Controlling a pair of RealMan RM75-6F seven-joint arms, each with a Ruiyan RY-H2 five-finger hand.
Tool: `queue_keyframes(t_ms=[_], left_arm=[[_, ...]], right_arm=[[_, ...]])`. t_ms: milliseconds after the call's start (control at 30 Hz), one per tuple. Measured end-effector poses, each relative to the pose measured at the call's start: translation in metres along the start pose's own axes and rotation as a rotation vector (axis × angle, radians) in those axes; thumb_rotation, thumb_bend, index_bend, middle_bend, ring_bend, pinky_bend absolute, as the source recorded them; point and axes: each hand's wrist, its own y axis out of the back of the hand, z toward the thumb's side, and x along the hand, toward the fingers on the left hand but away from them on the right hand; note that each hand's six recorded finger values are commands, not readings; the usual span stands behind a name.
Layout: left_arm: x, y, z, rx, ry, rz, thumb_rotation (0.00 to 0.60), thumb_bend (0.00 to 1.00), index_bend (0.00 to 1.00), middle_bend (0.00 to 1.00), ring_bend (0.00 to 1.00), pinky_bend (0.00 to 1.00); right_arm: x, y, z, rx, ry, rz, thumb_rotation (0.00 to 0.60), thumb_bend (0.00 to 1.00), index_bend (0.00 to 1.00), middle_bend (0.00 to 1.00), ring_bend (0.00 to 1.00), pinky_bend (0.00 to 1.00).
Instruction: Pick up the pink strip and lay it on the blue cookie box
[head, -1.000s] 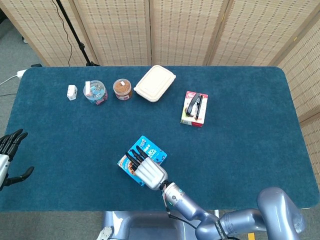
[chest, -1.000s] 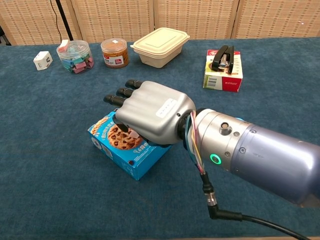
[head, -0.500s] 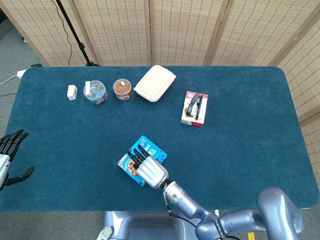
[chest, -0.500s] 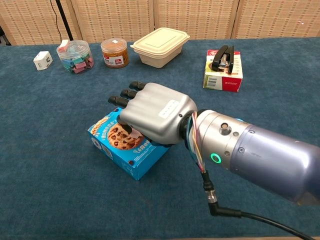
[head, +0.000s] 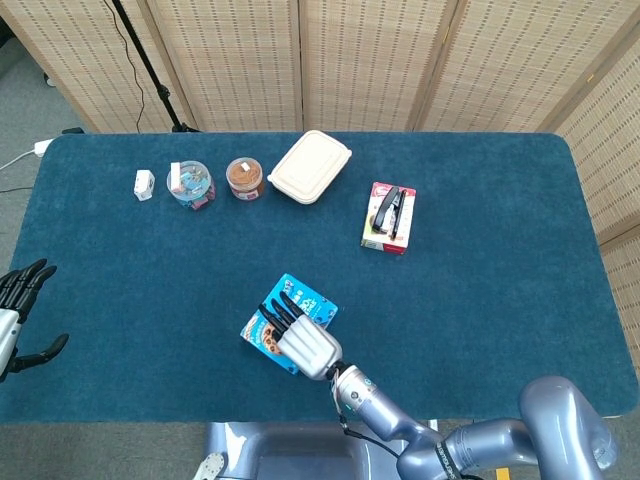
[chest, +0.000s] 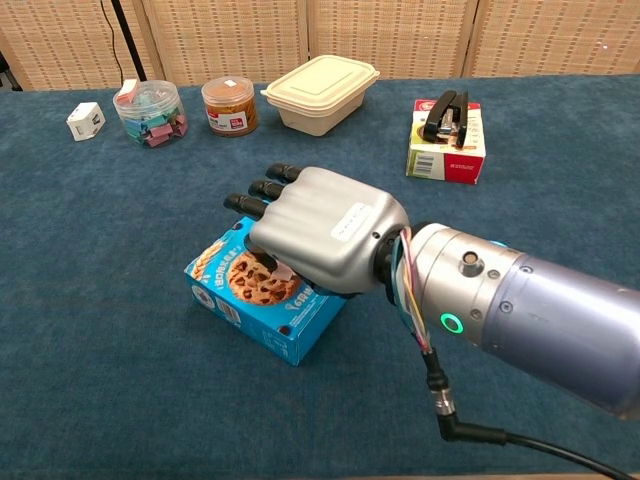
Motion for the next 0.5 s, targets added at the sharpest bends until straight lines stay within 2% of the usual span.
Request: queue_keyframes(t_ms=[500], left_arm=[[0.0001,-0.0006,0.0003,0.001,-0.001,-0.004,0.600,0.27,0.00,0.00,0.00,0.00]], right_arm=[[0.0023,-0.0015,-0.0034,-0.010,-0.003,0.000,0.600,1.00,0.38,0.00,0.00,0.00]])
